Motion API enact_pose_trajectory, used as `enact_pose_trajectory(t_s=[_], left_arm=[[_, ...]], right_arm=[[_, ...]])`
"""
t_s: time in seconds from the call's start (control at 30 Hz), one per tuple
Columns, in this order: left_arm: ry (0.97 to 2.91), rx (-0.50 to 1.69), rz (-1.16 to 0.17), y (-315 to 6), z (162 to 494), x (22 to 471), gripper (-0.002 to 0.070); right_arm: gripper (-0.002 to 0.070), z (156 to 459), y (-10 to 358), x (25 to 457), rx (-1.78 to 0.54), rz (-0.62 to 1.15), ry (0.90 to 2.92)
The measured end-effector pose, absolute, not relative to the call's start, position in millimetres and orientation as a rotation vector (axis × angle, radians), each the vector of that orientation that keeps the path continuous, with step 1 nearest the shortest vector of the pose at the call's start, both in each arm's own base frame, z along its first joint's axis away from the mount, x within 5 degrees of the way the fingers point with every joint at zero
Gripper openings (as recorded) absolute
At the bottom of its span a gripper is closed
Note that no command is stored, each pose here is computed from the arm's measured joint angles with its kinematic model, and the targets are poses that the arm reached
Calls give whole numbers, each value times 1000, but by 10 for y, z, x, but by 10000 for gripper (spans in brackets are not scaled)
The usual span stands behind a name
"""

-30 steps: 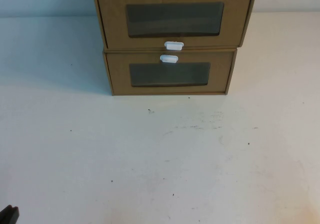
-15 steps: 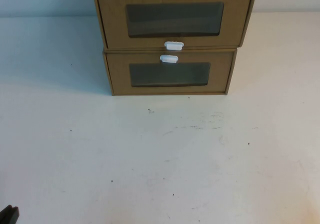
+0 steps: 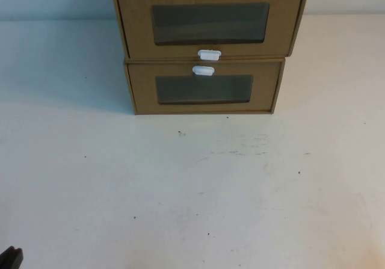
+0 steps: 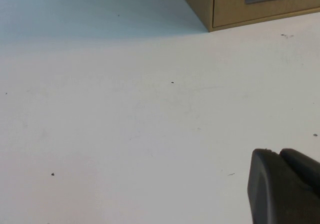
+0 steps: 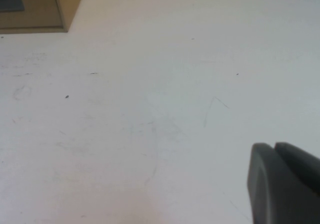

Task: Open the shoe box
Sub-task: 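Pull the top drawer of the cardboard box fully open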

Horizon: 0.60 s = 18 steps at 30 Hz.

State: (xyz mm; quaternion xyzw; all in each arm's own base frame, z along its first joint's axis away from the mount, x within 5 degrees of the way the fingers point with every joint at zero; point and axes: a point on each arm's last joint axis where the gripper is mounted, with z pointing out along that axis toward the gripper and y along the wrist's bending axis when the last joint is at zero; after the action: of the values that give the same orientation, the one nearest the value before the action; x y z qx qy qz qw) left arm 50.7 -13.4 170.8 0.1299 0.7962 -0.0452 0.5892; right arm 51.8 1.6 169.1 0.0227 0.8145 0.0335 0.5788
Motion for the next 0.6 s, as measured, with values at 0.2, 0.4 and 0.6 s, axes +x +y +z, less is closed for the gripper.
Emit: enact_pose_trajectory(t_s=[0.2,0.4,0.6], left_arm=[[1852,303,-103,-133,1709,507,-6],[1745,283,-97,-130,1805,533,-6],[1394,208,-89,-109,2129,544,-6]], right_arm=[[-14,1691,16,518,53,78,1905],[-14,1800,16,548,50,83,1781],[-14,2135,17,557,39,96,1411]])
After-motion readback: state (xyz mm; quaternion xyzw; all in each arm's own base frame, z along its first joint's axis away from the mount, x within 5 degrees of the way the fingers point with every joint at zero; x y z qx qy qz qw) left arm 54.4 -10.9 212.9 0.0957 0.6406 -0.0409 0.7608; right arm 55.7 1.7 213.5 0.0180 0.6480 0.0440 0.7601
